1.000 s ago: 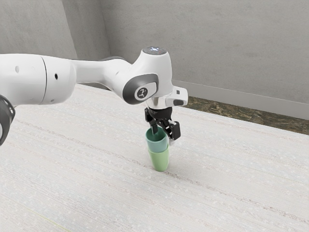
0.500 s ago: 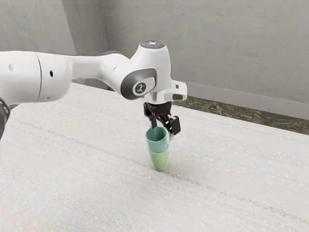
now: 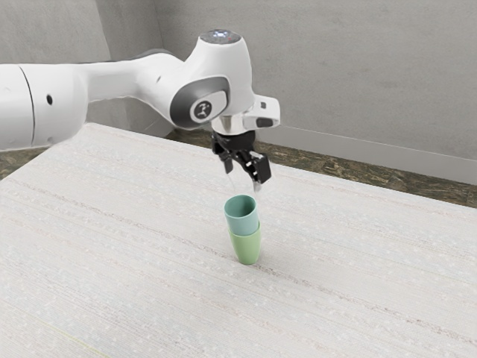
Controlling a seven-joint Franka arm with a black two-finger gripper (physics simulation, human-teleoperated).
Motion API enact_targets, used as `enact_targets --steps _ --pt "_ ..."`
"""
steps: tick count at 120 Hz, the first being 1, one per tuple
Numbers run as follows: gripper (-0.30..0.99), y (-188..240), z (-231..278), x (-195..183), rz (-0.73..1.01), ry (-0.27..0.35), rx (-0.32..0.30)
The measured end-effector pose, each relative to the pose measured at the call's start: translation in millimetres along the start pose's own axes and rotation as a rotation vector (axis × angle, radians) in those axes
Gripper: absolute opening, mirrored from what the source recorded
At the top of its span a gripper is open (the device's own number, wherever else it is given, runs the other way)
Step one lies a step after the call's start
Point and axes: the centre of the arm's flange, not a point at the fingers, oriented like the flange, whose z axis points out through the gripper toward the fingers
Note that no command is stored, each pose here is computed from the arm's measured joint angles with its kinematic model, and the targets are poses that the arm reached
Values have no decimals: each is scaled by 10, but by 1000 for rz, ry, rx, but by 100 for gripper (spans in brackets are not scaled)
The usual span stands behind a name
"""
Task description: Place the left cup onto the right cup
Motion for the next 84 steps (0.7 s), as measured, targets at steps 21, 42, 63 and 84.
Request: enact_targets --steps 21,42,63,84 --pt "69 -427 -251 -118 -89 -4 2" --pt "69 -866 -454 -269 -169 -17 7" --pt "69 -1163 -750 -451 -219 -24 18" --pt "69 -1521 -1139 -579 -268 -36 33"
